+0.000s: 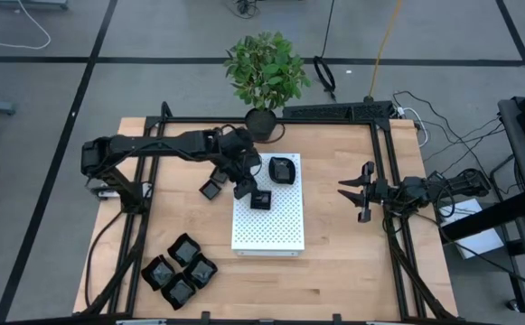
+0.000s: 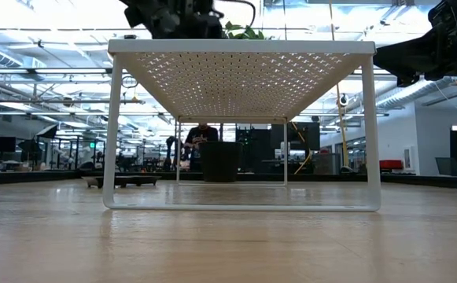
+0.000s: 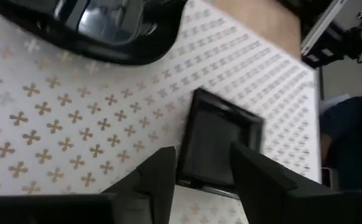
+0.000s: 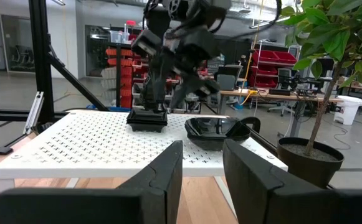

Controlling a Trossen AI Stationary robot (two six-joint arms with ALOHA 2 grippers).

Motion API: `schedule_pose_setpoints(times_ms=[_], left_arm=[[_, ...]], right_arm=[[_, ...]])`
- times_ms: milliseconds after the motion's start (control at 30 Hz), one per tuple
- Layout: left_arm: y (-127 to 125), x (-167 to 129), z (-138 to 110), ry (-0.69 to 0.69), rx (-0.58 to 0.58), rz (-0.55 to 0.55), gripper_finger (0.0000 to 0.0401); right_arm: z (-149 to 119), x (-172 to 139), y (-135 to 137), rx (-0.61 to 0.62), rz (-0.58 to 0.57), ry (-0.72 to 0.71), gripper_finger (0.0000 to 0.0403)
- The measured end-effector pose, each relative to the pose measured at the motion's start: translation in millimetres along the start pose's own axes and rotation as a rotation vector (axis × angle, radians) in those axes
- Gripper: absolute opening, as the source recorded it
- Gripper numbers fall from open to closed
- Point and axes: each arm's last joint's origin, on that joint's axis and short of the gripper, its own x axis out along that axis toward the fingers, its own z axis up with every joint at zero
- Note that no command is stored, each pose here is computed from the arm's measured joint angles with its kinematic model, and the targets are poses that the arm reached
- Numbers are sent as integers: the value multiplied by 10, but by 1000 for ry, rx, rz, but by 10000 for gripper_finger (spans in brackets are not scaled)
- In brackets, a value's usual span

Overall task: Pick & Place Mini shaped plates
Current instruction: Stack the black square plate on top of the the black square plate on the shelf

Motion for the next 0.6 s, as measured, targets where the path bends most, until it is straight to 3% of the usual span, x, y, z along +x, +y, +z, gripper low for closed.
schedule_pose_setpoints(times_ms=[100, 200, 467, 600], left_arm=[[-58, -133, -14, -16, 8, 3, 158], [-112, -347, -61, -38, 3, 74, 152], [-162, -854, -396, -36, -144, 580, 133], [17, -743, -572, -4, -282, 671, 133]], right_arm=[[0, 0, 0, 0, 0, 0, 102], [0, 0, 0, 0, 0, 0, 102], [-1, 0, 0, 0, 0, 1, 102], [0, 0, 0, 0, 0, 0, 102]])
